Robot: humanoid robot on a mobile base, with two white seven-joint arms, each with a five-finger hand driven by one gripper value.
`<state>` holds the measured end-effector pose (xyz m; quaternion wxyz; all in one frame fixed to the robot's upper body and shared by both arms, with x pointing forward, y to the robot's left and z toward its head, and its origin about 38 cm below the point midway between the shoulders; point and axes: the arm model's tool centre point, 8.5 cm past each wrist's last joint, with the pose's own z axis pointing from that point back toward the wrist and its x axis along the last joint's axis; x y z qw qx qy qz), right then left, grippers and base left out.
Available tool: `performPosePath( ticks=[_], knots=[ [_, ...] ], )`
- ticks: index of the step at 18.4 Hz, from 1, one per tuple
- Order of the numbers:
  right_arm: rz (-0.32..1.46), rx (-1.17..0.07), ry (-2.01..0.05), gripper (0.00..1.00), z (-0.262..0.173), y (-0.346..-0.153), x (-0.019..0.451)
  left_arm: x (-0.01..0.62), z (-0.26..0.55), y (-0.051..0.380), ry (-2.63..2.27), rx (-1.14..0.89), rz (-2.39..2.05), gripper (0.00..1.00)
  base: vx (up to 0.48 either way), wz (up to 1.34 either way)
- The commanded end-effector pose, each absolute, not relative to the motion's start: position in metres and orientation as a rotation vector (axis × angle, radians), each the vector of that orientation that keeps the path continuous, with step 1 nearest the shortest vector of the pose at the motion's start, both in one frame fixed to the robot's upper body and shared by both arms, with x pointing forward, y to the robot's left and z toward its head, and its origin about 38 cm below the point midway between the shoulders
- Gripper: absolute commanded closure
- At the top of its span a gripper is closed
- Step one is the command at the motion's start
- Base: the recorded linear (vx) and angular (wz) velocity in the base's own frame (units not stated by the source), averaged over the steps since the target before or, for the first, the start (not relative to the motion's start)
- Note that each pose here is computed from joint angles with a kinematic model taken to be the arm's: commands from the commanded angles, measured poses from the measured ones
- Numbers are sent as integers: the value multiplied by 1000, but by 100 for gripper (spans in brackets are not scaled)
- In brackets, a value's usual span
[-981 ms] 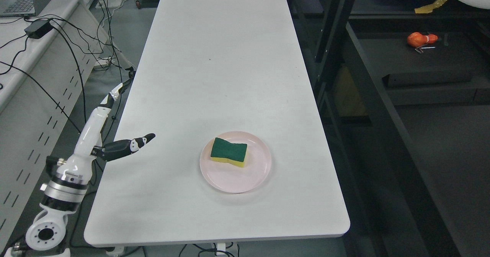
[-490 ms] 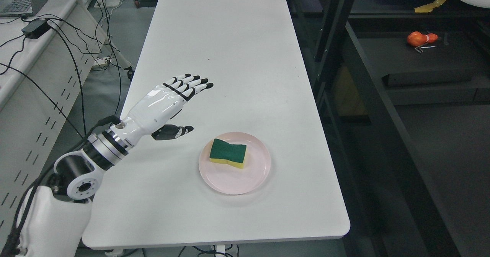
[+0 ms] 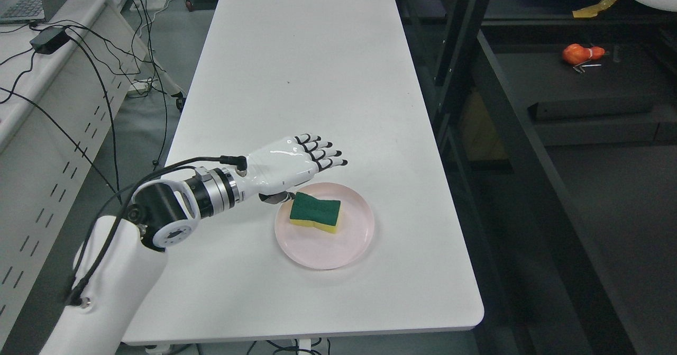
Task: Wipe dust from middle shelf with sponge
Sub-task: 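Lower the left hand onto the green-yellow sponge and close fingers around it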
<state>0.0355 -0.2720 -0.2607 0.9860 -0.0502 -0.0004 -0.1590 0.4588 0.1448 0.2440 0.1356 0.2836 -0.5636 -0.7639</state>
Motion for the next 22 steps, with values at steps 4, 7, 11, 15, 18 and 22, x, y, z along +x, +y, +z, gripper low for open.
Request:
performPosePath(
  ticks=[4,7,11,15,18,22],
  knots=[
    [-321,-118,-21,0,-260,-284,41,435,202,98,-1373,808,-2640,6,0,0],
    [-321,-118,-21,0,-260,-284,41,434,184,96,-1309,801,-2675,6,0,0],
    [-319,-118,-21,0,-260,-284,41,444,176,92,-1286,772,-2653,7,0,0],
    [-319,-118,-21,0,-260,-284,41,445,173,94,-1280,763,-2634,15,0,0],
    [-321,-118,-21,0,-260,-284,41,445,177,95,-1304,765,-2613,25,0,0],
    [-319,-118,-21,0,-260,-284,41,449,192,99,-1380,785,-2518,38,0,0]
  ],
)
